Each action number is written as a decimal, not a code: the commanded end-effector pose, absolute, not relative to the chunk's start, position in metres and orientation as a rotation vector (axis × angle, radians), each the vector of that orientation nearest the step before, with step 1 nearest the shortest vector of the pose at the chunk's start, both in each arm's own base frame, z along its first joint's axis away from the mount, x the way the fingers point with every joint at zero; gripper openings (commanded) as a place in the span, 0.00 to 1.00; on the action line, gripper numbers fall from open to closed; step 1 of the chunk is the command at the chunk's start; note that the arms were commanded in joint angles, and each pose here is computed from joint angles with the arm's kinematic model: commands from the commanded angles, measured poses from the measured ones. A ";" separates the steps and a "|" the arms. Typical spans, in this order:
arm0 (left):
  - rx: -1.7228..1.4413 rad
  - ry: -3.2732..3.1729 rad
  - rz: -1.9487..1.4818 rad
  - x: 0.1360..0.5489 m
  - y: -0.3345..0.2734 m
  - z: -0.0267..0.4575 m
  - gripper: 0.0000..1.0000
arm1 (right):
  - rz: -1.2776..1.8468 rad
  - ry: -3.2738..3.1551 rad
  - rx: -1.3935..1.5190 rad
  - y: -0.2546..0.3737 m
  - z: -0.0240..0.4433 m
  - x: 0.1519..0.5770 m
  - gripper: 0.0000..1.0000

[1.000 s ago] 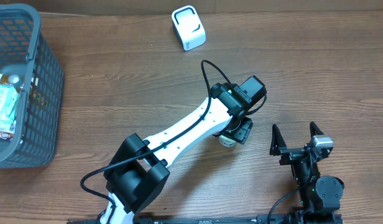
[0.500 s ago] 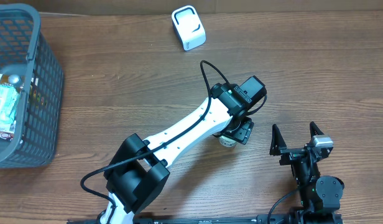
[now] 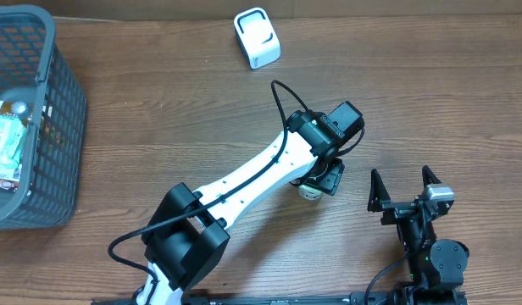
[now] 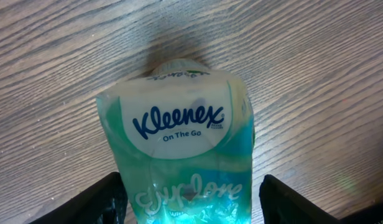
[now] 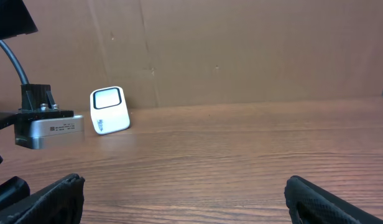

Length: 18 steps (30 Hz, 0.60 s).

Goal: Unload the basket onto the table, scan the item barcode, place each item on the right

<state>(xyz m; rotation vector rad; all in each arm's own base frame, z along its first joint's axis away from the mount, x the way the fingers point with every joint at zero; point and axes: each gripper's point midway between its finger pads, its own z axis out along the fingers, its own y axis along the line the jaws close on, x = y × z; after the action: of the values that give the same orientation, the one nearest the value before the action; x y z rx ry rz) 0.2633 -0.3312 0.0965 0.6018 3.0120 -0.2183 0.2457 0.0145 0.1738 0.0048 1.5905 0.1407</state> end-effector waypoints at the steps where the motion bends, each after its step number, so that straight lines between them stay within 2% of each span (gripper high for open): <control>1: 0.552 3.009 -0.250 0.266 -0.337 0.104 0.68 | 0.131 1.590 0.003 0.013 0.171 0.246 1.00; 9: 0.454 3.045 -0.288 0.262 -0.340 0.104 0.62 | 0.131 1.590 0.004 0.013 0.171 0.246 1.00; 18: 0.453 3.055 -0.308 0.261 -0.341 0.105 0.62 | 0.131 1.590 0.003 0.013 0.171 0.246 1.00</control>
<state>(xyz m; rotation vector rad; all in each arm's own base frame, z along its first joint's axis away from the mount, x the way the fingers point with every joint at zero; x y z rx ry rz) 0.2581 -0.3350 0.0970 0.4733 3.0638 -0.2666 0.2457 0.0145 0.1737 0.0052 1.5909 0.1410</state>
